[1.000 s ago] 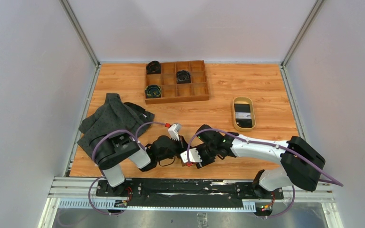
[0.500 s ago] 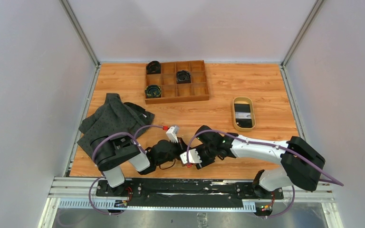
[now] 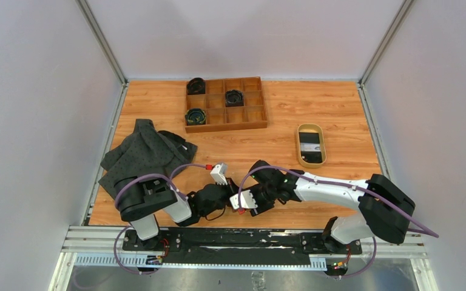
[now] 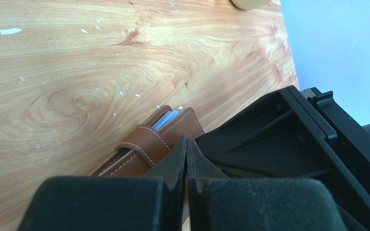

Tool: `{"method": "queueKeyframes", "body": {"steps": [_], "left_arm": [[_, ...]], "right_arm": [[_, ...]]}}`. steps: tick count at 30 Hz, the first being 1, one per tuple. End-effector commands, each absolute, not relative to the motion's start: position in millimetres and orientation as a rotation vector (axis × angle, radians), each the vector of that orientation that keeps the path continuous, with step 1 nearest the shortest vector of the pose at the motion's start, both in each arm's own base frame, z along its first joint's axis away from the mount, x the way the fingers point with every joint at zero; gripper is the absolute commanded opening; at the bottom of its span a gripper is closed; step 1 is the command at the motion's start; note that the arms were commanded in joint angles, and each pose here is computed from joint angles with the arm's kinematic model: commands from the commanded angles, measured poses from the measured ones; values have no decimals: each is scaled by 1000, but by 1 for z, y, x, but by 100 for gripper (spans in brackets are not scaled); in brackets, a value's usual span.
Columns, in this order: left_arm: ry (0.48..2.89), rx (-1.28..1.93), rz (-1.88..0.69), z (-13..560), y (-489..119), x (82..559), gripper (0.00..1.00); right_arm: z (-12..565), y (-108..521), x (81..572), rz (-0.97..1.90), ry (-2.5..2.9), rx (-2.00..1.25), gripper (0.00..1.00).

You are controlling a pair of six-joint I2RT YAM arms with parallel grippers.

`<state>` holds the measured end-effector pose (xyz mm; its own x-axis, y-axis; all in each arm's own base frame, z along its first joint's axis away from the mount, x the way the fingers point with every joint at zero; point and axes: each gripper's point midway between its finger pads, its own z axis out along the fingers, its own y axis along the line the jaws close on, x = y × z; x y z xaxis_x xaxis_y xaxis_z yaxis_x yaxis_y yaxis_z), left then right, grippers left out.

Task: Put the credit cards into the card holder
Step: Close the card holder at the center of the board.

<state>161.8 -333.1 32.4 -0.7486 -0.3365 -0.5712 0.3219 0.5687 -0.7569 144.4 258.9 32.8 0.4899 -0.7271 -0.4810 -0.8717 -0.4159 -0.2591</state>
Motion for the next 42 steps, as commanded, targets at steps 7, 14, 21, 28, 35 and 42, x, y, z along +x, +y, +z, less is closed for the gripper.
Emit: {"method": "queueKeyframes", "body": {"steps": [7, 14, 21, 28, 35, 42], "left_arm": [[2542, 218, -725, -79, -260, 96, 0], [2553, 204, -698, -83, -255, 96, 0], [2596, 206, -681, -94, -254, 90, 0], [2537, 153, -802, -87, -253, 90, 0], [2461, 217, -948, -61, -278, 95, 22], [2302, 296, -949, 2, -295, 119, 53]], "right_arm": [[24, 246, 148, 330, 1368, -2292, 53], [26, 245, 148, 326, 1364, -2290, 54], [27, 244, 147, 329, 1364, -2297, 56], [28, 243, 144, 344, 1371, -2303, 58], [38, 239, 136, 389, 1364, -2326, 67], [59, 225, 136, 443, 1378, -2285, 75]]}}
